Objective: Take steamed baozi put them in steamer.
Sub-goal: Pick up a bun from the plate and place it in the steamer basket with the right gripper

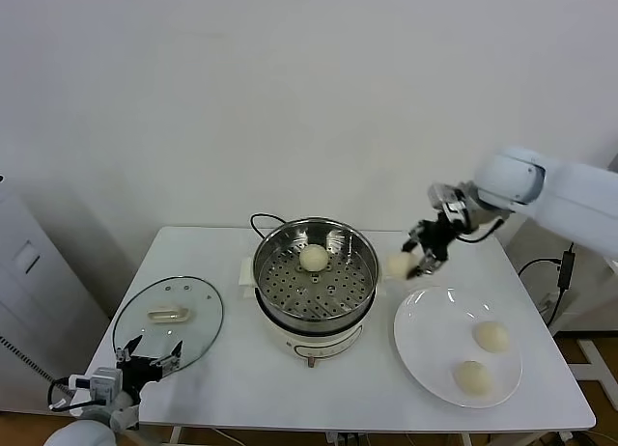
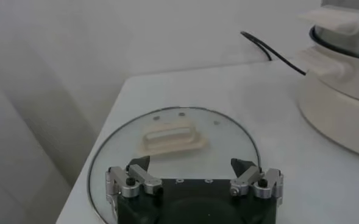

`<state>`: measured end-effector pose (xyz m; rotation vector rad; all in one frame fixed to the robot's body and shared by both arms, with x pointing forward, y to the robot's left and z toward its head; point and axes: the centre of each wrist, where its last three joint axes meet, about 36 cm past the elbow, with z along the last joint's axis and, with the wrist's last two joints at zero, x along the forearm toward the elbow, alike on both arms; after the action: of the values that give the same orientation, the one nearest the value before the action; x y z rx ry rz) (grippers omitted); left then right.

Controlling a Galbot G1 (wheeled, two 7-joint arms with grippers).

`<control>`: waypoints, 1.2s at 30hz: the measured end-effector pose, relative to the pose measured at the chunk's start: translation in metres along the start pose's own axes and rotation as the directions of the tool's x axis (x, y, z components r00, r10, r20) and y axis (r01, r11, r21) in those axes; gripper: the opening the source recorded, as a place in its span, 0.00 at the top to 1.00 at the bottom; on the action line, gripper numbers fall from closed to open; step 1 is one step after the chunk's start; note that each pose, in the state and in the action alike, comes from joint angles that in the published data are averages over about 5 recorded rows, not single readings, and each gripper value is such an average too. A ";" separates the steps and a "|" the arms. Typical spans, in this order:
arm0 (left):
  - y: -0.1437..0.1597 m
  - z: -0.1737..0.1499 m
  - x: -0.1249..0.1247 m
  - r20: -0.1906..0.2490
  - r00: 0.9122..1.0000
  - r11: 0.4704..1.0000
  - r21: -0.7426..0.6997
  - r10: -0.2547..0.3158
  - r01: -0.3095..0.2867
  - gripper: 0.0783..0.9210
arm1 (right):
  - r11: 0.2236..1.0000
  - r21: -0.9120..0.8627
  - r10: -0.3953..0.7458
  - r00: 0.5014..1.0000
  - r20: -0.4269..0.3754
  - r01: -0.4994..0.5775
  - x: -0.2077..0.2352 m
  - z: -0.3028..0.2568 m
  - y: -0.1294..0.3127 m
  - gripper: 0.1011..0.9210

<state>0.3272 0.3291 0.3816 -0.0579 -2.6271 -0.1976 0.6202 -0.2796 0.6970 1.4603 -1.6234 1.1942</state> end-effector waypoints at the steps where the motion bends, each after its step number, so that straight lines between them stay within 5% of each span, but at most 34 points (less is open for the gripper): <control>1: 0.000 0.000 0.000 0.000 1.000 1.000 0.000 0.001 -0.001 0.12 | 1.000 -0.003 0.005 1.000 0.009 -0.004 -0.002 -0.007 -0.002 0.52; 17: 0.000 -0.003 -0.004 0.003 1.000 1.000 -0.003 -0.001 0.001 0.12 | 0.999 -0.032 0.019 0.997 0.069 -0.017 -0.078 -0.088 -0.019 0.52; 36: 0.002 0.000 -0.009 0.002 1.000 1.000 0.004 -0.007 0.007 0.12 | 1.000 -0.024 -0.009 0.999 0.043 0.010 -0.169 -0.134 -0.010 0.52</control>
<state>0.3352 0.3309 0.3778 -0.0471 -2.6295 -0.1956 0.6450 -0.0896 0.5976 1.4861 -1.6518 1.1415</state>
